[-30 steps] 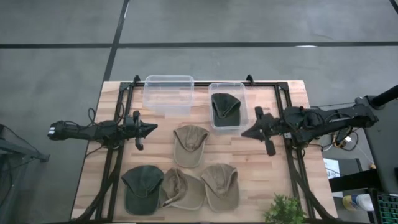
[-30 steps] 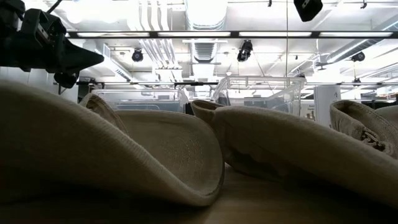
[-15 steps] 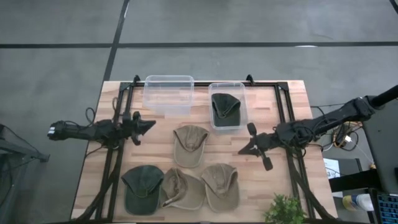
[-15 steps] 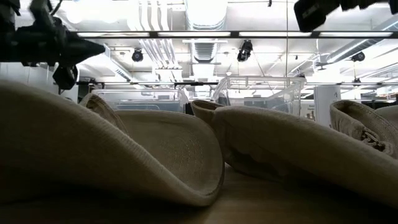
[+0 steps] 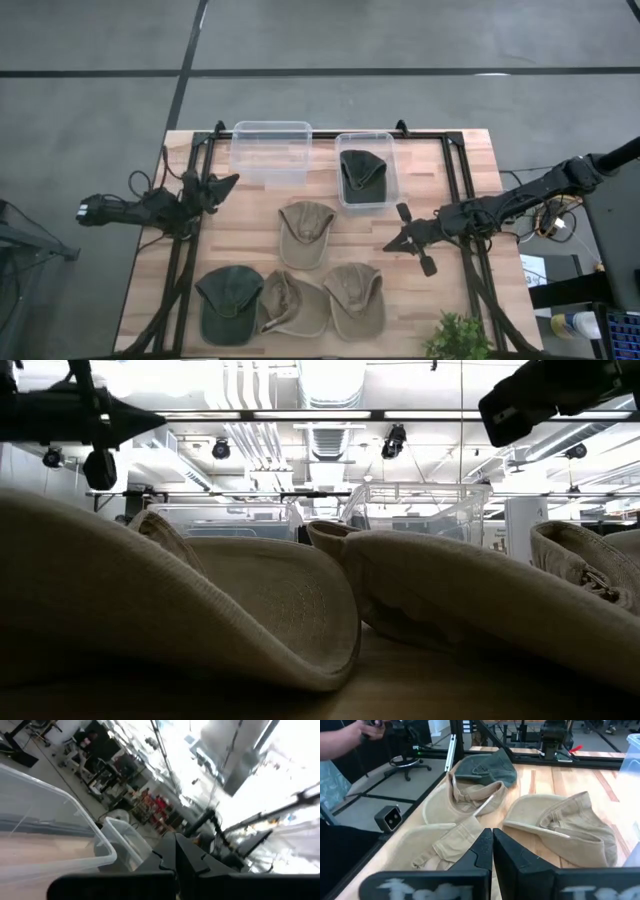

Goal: Pick & Place hat
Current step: Put the gray cap into the right transparent bin

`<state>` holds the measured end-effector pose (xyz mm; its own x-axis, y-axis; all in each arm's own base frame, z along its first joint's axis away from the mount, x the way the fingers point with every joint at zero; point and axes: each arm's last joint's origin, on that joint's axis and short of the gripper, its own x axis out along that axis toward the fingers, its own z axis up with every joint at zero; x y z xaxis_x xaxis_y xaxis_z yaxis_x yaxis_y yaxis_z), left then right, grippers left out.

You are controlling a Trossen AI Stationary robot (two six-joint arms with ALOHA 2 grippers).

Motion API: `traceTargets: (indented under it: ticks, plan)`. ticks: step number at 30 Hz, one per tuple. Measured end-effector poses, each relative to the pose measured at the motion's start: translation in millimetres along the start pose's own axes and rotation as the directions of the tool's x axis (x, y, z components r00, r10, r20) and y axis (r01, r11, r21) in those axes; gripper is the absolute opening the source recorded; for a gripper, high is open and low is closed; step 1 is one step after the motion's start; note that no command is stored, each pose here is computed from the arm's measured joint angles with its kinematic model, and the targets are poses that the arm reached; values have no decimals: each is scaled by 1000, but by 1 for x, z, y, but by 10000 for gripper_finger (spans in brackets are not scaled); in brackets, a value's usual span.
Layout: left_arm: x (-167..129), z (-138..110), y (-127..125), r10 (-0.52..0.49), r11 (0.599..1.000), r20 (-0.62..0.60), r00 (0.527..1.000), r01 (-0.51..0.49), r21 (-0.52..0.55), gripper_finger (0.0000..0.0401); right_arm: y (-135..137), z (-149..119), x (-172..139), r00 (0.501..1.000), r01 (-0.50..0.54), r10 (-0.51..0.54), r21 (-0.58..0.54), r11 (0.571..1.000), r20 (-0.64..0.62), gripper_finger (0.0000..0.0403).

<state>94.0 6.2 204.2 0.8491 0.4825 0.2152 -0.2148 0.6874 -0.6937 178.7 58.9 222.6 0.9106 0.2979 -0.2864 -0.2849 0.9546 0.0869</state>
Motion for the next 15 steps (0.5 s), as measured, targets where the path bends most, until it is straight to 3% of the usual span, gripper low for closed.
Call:
traceTargets:
  ticks: [4, 9, 12, 15]
  plan:
    - [6, 7, -12, 24, 999, -105, 994, -21, 37, 21, 0, 1, -1, 1000, 0, 1, -46, 999, 12, 8]
    - [20, 20, -35, 100, 994, -220, 970, -87, 71, 77, 0, 5, -1, 1000, 2, 1, -107, 994, 26, 9]
    - [32, 24, -49, 201, 977, -313, 928, -168, 129, 120, 0, 6, -1, 999, 3, 2, -133, 991, 35, 9]
    - [46, 29, -65, 309, 949, -424, 851, -247, 196, 159, 0, 7, -1, 999, 5, 3, -154, 988, 49, 9]
